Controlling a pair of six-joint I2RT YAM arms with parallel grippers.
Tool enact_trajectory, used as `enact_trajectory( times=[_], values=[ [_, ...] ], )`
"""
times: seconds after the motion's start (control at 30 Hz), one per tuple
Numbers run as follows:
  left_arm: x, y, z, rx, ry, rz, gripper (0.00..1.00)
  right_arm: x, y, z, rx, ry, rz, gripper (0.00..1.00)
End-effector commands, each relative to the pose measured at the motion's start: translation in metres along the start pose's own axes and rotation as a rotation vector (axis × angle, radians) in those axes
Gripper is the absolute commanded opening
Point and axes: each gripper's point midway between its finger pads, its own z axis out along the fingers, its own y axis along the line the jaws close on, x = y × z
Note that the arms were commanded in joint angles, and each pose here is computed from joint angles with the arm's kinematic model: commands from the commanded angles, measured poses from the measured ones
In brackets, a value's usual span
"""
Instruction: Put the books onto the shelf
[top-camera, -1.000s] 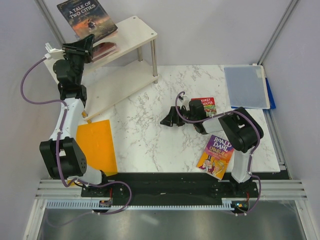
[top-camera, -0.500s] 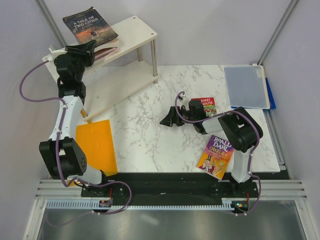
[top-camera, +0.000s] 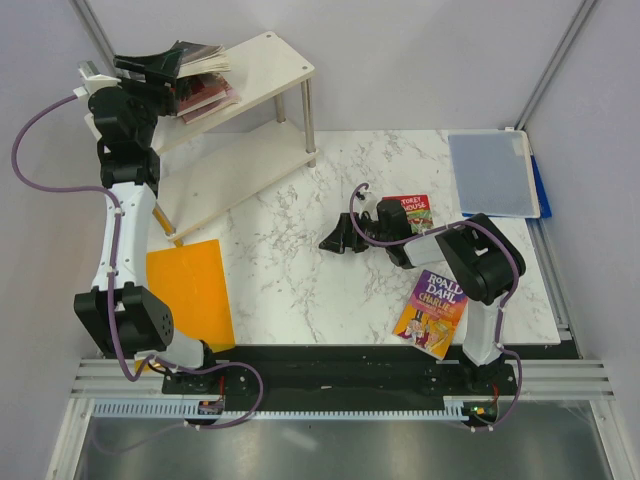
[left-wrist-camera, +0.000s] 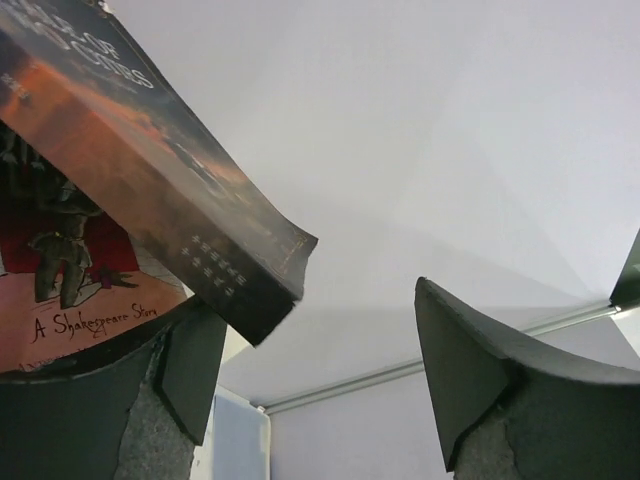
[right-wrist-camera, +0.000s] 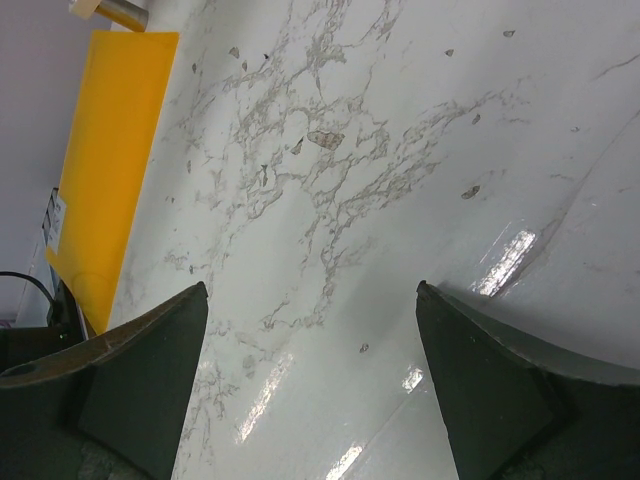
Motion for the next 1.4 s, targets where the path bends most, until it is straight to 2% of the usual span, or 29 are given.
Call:
enact_trajectory(
  times=[0.0,0.03,0.07,0.57,1.13,1.3,1.37],
  values=[
    [-0.014,-0.047,-0.007,0.101,-0.015,0.069,0.89,0.110,-0.049,-0.019,0.205,0.305,0.208,0.94],
    [-0.015,-0.046,-0.008,0.091,-0.020,0.072,0.98,0.110,-0.049,-0.019,0.204,0.304,0.207,0.94],
    [-0.014,-0.045,-0.008,0.083,-0.020,0.078,1.00,0.110,-0.049,-0.019,0.203,0.306,0.208,0.94],
    [0.006,-0.033,-0.036,0.037,0.069,0.126,1.00,0.111,-0.048,-0.017,0.191,0.309,0.215,0.94],
    [0.059,0.046,-0.063,-0.133,0.262,0.002,0.99,0.110,-0.046,-0.017,0.184,0.308,0.218,0.94],
    [0.065,0.057,-0.080,-0.145,0.276,0.032,0.99,0.109,-0.046,-0.017,0.183,0.307,0.217,0.94],
    [0.063,0.049,-0.090,-0.123,0.267,0.073,0.98,0.109,-0.046,-0.017,0.181,0.307,0.216,0.95]
  ],
)
